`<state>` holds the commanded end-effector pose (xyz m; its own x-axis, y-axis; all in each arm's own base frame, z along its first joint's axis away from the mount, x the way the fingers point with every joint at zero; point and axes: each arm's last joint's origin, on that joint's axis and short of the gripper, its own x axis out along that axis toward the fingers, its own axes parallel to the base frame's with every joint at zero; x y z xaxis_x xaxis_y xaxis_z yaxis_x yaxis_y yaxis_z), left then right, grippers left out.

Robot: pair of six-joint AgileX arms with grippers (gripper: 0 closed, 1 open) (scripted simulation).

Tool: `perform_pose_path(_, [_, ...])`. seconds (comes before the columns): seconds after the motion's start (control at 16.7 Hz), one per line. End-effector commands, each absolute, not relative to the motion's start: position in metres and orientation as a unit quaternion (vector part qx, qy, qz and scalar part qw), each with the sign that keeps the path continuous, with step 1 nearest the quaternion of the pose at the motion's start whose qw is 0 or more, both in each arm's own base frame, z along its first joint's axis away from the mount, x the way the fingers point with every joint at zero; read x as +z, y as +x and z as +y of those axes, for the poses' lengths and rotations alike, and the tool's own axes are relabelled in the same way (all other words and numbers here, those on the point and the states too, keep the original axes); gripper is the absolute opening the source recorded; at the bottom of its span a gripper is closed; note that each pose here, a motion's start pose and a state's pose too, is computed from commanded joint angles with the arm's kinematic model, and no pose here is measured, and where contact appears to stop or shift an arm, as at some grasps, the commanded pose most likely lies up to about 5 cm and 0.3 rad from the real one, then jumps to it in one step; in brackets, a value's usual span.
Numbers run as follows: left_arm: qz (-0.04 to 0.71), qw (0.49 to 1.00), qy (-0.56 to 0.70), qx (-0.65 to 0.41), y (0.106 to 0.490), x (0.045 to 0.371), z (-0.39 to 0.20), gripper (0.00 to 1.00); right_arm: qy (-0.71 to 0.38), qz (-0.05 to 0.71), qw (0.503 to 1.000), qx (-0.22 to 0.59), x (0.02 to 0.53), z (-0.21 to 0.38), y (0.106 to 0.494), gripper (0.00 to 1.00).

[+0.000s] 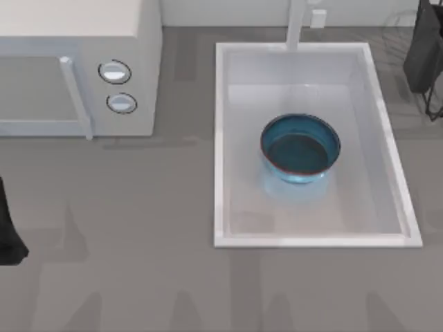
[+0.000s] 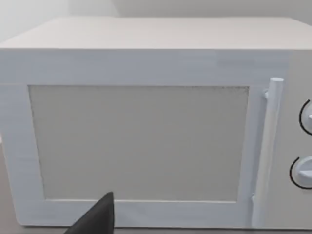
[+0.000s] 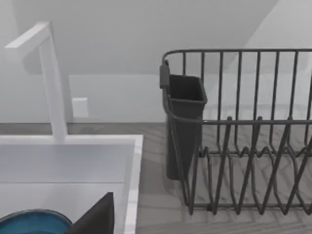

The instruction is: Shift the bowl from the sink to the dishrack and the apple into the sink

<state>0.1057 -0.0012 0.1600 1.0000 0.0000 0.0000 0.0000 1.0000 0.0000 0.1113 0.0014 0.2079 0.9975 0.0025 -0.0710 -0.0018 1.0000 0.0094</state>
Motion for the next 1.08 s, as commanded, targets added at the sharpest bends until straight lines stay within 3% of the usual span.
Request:
perform_pose_path(0.24, [0.0, 1.0, 0.0, 0.0, 0.106, 0.16, -0.001, 1.0, 0.014, 0.107, 0.994, 0.018, 0.271, 0.01, 0.141, 1.0])
perform_pose_path(0.54, [0.0, 1.0, 0.0, 0.0, 0.106, 0.16, -0.001, 1.0, 0.034, 0.284, 0.957, 0.05, 0.314, 0.04, 0.233, 1.0])
perform_pose_path(0.78, [0.0, 1.0, 0.0, 0.0, 0.106, 0.16, -0.001, 1.0, 0.041, 0.456, 0.887, 0.057, 0.29, 0.088, 0.327, 1.0])
perform_pose_path(1.08, [0.0, 1.0, 0.0, 0.0, 0.106, 0.16, -0.001, 1.0, 0.026, 0.609, 0.792, 0.034, 0.213, 0.161, 0.414, 1.0])
